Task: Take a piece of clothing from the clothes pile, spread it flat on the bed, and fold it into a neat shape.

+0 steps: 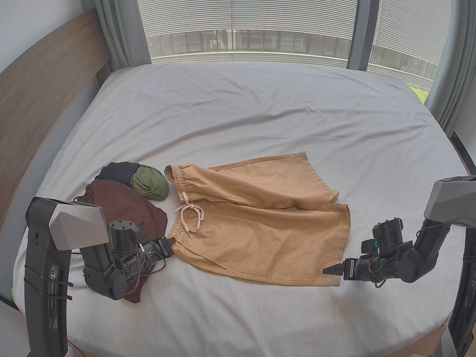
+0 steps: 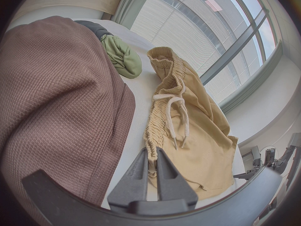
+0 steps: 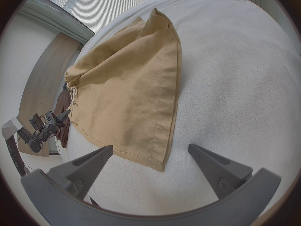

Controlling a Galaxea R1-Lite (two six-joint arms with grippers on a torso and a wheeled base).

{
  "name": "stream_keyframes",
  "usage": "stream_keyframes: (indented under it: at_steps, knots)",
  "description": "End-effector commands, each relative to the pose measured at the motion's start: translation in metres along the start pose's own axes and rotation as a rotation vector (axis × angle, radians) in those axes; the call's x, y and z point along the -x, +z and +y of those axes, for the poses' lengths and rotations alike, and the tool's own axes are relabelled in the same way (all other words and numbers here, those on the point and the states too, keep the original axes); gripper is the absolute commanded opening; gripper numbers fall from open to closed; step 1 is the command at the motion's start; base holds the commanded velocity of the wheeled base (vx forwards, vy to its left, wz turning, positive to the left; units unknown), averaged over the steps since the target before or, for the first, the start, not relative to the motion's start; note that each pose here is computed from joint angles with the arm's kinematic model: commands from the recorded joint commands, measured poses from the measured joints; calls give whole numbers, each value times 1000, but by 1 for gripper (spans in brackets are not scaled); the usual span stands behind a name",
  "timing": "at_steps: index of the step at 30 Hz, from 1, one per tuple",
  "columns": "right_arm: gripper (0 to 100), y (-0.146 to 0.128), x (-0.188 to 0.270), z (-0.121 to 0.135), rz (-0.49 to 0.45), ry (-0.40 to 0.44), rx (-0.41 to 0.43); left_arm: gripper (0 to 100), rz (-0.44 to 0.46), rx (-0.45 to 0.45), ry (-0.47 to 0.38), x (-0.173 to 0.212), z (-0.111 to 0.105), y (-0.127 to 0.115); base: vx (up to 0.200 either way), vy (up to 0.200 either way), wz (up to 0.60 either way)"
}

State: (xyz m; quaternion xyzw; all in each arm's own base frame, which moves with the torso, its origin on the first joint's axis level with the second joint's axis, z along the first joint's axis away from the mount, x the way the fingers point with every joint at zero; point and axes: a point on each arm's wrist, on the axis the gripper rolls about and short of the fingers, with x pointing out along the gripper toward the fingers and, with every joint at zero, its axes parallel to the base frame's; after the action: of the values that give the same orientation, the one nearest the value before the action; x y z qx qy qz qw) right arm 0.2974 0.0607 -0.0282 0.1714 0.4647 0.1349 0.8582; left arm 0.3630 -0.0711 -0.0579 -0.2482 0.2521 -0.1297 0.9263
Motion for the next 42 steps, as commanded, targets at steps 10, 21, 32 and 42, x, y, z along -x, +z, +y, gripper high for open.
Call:
stream_keyframes:
  at_steps: [10, 21, 32, 42]
  knots:
    - [100, -12, -23, 10, 4, 44, -59, 0, -4, -1, -1, 0, 0, 1, 0, 0, 0]
    - [100, -13, -22, 11, 9, 44, -85, 0, -5, 0, 0, -1, 1, 1, 0, 0, 0]
    - [0, -12, -22, 9, 4, 35, -91, 0, -4, 0, 1, -1, 1, 1, 0, 0, 0]
    - [0, -15, -8, 10, 2, 28, -87, 0, 15, 3, 8, 9, -2, -1, 0, 0, 0]
